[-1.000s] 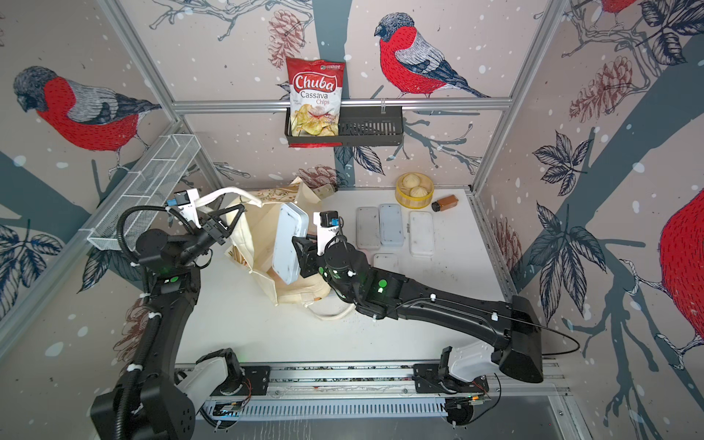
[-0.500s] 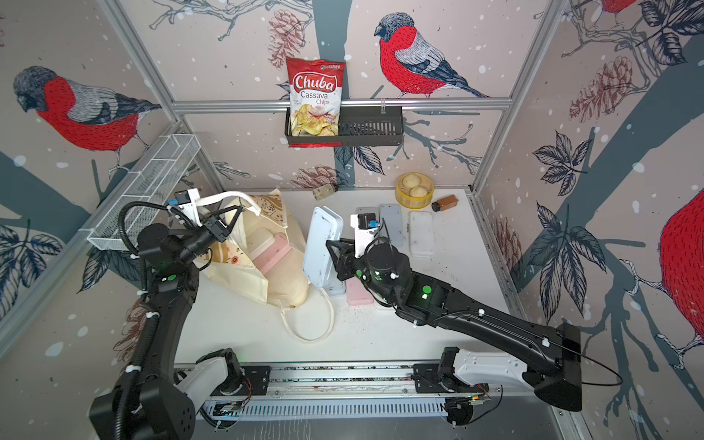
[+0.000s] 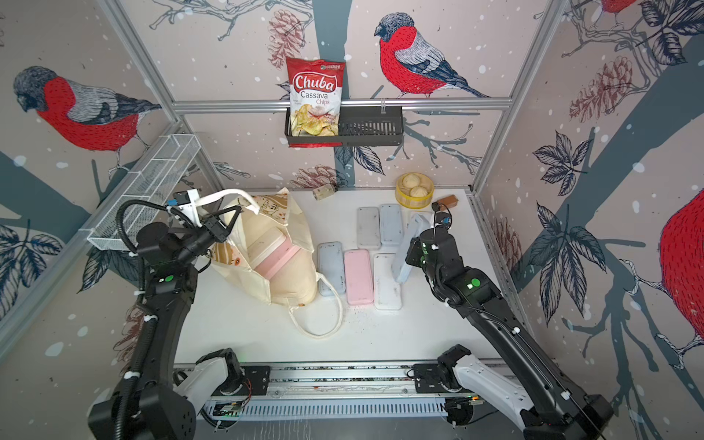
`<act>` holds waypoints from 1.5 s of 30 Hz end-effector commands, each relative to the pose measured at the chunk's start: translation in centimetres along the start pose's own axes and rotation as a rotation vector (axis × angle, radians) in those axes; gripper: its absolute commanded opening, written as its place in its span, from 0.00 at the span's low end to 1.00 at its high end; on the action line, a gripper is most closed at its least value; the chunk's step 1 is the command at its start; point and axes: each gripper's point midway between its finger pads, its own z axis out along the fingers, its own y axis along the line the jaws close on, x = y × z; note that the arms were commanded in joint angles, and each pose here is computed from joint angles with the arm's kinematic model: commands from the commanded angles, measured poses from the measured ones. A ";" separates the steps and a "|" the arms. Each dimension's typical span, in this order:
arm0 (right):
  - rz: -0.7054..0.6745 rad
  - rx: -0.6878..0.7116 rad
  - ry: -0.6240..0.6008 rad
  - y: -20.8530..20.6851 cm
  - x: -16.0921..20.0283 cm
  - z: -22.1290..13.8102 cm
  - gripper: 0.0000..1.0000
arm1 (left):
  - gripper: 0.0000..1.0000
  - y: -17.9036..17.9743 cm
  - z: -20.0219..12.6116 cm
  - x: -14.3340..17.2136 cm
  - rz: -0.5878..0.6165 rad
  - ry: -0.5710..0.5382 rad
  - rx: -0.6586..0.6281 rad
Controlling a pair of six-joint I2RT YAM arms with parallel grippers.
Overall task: Take out the pencil case from the canvas bag
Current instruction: Place the pencil case at the center of the board.
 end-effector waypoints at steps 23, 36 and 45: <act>-0.476 0.508 0.555 -2.6 10.5 10.3 0.27 | 0.00 -1.6 -0.5 -2.0 0.121 -0.061 0.006; -0.528 0.522 0.556 -1.6 11.5 12.7 0.35 | 0.00 -1.4 -0.5 -2.0 0.125 -0.061 -0.004; -0.507 0.484 0.568 -0.9 12.0 12.9 0.48 | 0.00 -1.4 -0.5 -2.0 0.127 -0.060 -0.004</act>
